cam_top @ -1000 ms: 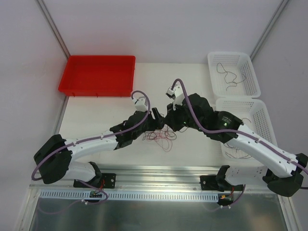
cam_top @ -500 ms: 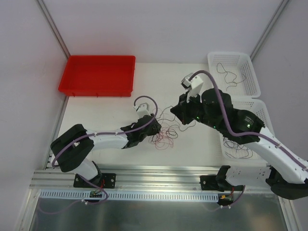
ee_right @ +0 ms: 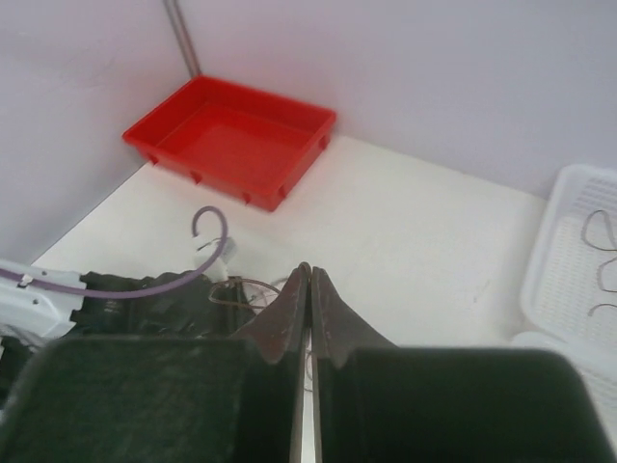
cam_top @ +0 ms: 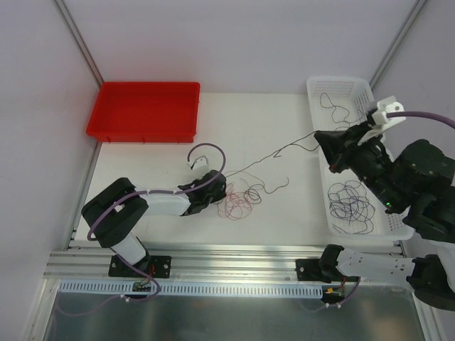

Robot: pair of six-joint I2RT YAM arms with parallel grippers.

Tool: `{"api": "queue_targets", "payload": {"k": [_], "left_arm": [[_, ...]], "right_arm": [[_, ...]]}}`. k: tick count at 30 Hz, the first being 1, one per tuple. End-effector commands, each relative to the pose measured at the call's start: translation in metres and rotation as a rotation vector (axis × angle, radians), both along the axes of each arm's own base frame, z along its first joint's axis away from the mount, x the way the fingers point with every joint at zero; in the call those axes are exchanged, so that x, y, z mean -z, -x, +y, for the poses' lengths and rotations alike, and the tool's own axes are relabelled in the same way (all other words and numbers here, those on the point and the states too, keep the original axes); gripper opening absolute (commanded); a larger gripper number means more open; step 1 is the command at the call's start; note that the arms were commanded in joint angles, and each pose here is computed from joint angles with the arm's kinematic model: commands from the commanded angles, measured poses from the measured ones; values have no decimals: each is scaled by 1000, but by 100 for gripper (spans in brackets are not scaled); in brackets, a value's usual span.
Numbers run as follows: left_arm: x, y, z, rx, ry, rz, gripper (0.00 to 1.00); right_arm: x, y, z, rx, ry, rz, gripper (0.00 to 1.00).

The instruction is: Untangle the cables

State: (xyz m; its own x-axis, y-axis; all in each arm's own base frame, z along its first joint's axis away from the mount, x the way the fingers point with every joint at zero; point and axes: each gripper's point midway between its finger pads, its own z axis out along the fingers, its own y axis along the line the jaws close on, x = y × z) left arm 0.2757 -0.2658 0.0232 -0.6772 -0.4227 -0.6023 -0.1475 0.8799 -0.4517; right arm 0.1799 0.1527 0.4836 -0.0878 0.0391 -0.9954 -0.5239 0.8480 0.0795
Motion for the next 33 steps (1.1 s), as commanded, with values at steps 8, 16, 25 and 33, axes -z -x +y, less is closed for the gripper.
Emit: {"api": "queue_targets", "payload": {"k": [8, 16, 25, 33], "left_arm": [[16, 2, 58, -174, 11, 78, 30], [17, 9, 110, -290, -16, 92, 33], [28, 29, 176, -491, -45, 159, 41], [28, 36, 204, -562, -80, 179, 53]], "right_arm": [[-48, -4, -72, 248, -82, -153, 1], [-28, -17, -69, 327, -8, -118, 1], [-33, -20, -102, 482, 20, -148, 1], [-34, -20, -101, 477, -5, -151, 1]]}}
